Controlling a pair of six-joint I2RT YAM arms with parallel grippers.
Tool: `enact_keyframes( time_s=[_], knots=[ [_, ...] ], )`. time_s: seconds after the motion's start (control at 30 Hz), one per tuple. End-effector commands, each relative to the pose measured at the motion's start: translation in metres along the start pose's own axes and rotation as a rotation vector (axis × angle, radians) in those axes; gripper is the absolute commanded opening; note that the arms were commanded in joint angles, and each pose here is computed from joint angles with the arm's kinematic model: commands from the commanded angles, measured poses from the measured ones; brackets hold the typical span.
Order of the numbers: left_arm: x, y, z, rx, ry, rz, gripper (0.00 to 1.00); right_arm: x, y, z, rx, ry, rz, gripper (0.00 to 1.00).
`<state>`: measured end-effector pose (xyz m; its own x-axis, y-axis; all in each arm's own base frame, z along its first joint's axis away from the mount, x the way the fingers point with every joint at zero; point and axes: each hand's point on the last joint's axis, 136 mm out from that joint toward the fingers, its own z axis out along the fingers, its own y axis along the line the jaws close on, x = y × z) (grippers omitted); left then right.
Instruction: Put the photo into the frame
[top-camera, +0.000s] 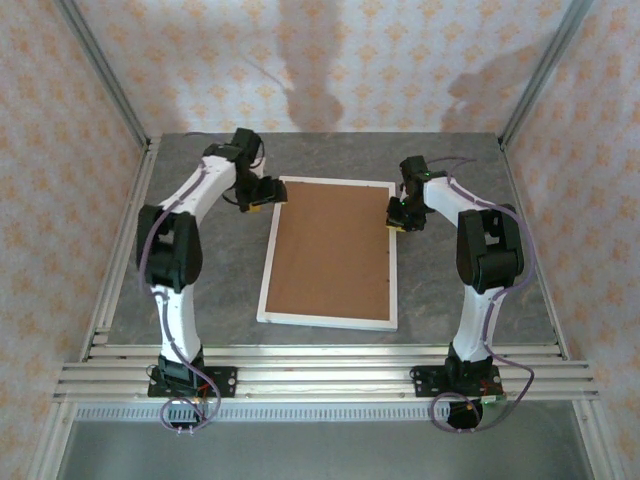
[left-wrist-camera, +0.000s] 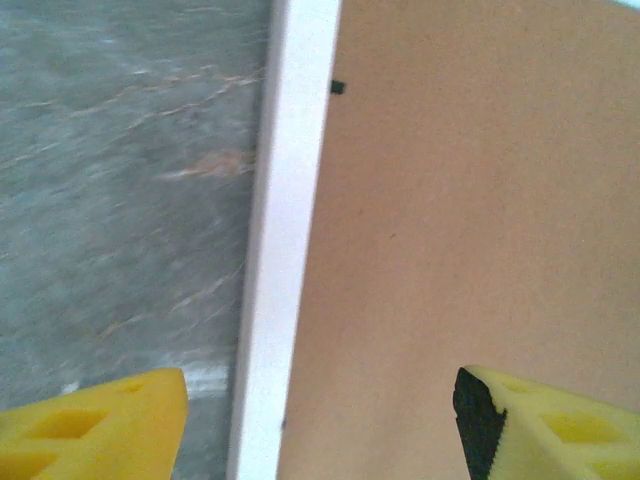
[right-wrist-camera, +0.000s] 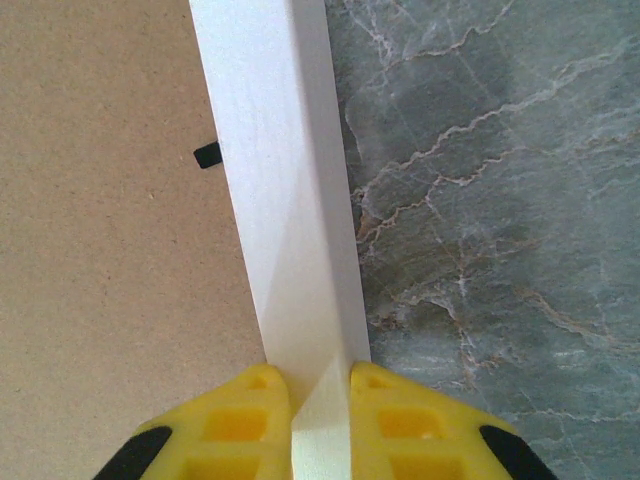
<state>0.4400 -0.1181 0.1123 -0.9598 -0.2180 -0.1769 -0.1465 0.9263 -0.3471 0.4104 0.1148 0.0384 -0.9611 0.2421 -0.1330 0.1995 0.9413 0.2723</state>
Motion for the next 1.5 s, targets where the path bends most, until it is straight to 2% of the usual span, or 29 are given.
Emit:
enact_keyframes(
  time_s=[0.0, 0.23, 1.2, 1.47],
  knots=[
    [0.018, 0.018, 0.002, 0.003, 0.018, -0.026, 0.73, 0.027, -0.025, 0.036, 0.101, 0.109, 0.05, 0.15],
    [0.045, 0.047, 0.018, -0.055, 0.075, -0.056, 0.73, 0.03, -0.025, 0.038, 0.092, 0.115, 0.057, 0.16],
    [0.09, 0.057, 0.074, -0.058, 0.254, -0.035, 0.71, 0.031, -0.023, 0.042, 0.074, 0.112, 0.072, 0.18],
    [0.117, 0.056, 0.072, -0.11, 0.314, 0.01, 0.71, 0.03, -0.022, 0.039, 0.074, 0.1, 0.07, 0.18]
  ],
)
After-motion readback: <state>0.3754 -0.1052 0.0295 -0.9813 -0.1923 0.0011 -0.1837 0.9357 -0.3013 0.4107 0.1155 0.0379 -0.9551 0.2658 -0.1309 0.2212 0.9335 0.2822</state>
